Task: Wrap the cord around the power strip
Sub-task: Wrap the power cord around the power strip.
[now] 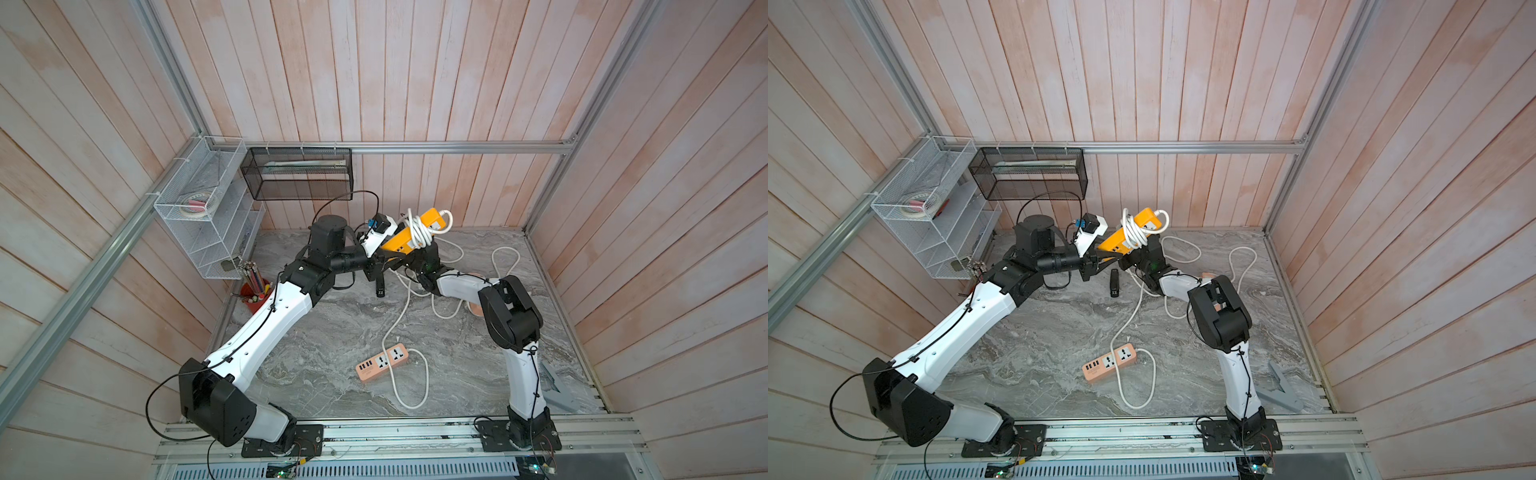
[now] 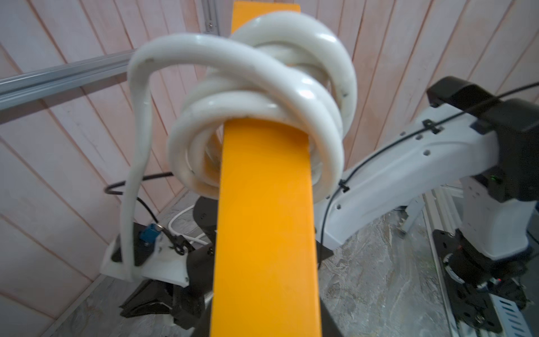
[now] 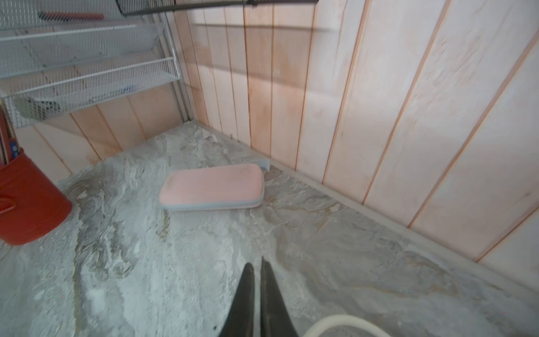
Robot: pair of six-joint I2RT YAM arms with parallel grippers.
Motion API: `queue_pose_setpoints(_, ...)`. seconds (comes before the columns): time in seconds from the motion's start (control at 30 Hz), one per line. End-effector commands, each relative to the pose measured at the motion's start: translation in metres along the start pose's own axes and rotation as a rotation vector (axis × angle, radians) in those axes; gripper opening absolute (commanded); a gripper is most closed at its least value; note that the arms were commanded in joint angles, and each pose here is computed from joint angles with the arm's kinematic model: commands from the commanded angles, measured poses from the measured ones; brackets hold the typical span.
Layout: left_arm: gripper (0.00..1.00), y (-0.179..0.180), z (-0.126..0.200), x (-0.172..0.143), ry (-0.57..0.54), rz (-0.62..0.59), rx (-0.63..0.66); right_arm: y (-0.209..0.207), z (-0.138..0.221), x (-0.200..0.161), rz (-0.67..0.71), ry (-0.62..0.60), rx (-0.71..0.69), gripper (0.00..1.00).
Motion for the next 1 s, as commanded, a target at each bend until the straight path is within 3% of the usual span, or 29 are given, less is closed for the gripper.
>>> queue_pose_setpoints(0.0, 0.0, 0.039, 0.017, 0.022, -0.093, -0.016, 0.2, -0.001, 0.022, -0.009, 0.044, 0.097, -0.041, 0.0)
queue_pose_setpoints(0.2, 0.0, 0.114, 0.048, -0.013, 0.009, 0.118, 0.481, 0.007, 0.059, 0.005, 0.153, 0.098, -0.099, 0.0)
queue_pose_setpoints(0.47, 0.0, 0.159, 0.043, -0.083, 0.467, 0.035, 0.719, 0.044, 0.111, 0.061, 0.337, -0.071, -0.115, 0.0)
queue_pose_setpoints(0.67, 0.0, 0.145, 0.019, -0.114, 0.637, -0.004, 0.625, 0.083, 0.134, 0.136, 0.35, -0.253, 0.067, 0.0)
queue_pose_setpoints(0.83, 0.0, 0.121, 0.004, -0.109, 0.641, -0.025, 0.503, 0.101, 0.138, 0.184, 0.284, -0.341, 0.282, 0.0)
queue_pose_setpoints(0.97, 0.0, 0.11, 0.004, -0.104, 0.633, -0.017, 0.425, 0.083, 0.137, 0.2, 0.233, -0.394, 0.272, 0.0)
Point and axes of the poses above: each gripper's point midway between its finger pads, its own z axis back along the fingers, its own y axis along the line the jaws close on, x = y × z, the point moved 7 cm from there along z, back along the fingers, and after that the axes turned 11 degrees about -z, right-handed, at the moved point
